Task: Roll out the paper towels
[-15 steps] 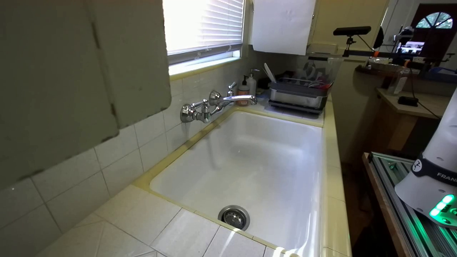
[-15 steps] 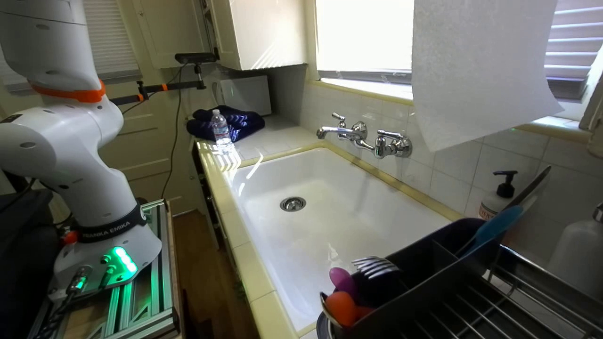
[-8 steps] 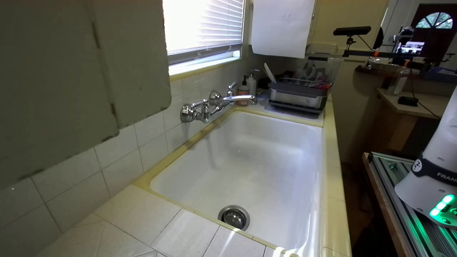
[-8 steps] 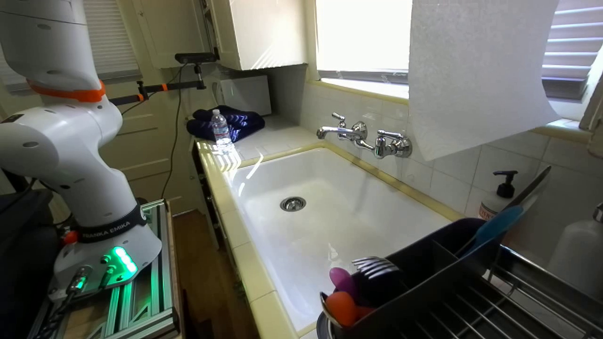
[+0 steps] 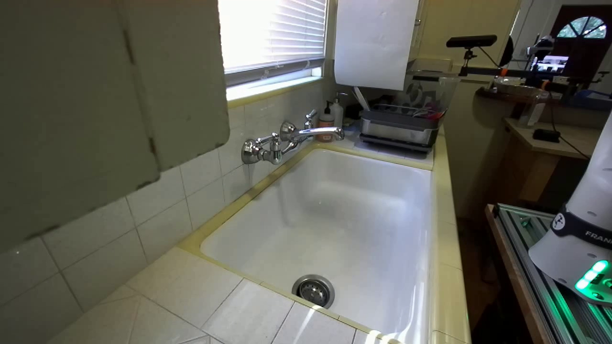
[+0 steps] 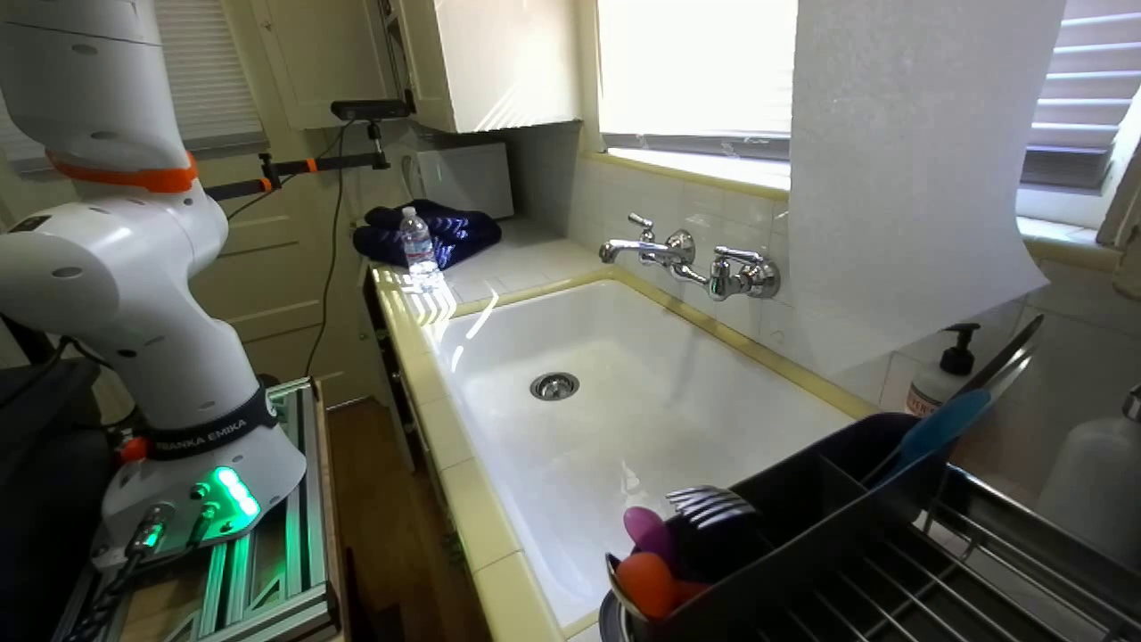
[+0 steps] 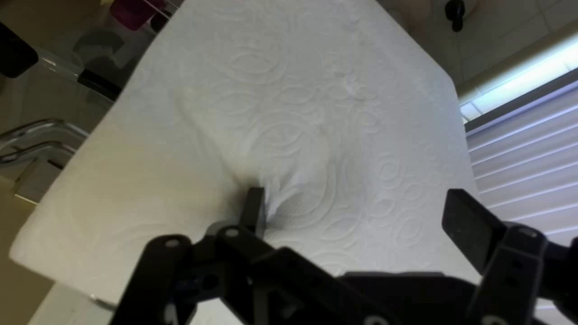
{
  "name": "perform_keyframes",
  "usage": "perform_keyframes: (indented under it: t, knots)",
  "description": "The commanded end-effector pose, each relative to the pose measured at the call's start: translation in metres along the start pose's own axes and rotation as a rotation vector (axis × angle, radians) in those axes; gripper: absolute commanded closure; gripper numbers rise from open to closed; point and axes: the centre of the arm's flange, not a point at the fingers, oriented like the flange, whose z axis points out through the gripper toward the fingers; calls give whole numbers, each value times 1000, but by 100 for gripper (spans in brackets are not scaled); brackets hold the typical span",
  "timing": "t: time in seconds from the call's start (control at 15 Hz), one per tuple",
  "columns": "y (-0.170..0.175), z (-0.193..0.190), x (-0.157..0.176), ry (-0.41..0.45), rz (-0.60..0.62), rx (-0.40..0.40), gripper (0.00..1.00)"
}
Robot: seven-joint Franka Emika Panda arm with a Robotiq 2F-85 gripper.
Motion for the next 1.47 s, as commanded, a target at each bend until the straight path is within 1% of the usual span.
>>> perform_keyframes:
  t: [0.0,0.27,0.53,0.73,1.0,1.2,1.4]
  knots:
    - [-27,25,-24,-62,-56,7,0]
    - [-45,31,-36,-90,-98,23,0]
    - [-40,-2,-31,-27,-88,61,0]
    - [-21,-31,-20,31,-50,76,0]
    - [11,-53,0,129,45,74,0]
    - [34,-54,18,219,132,67,0]
    - [55,-43,37,292,219,57,0]
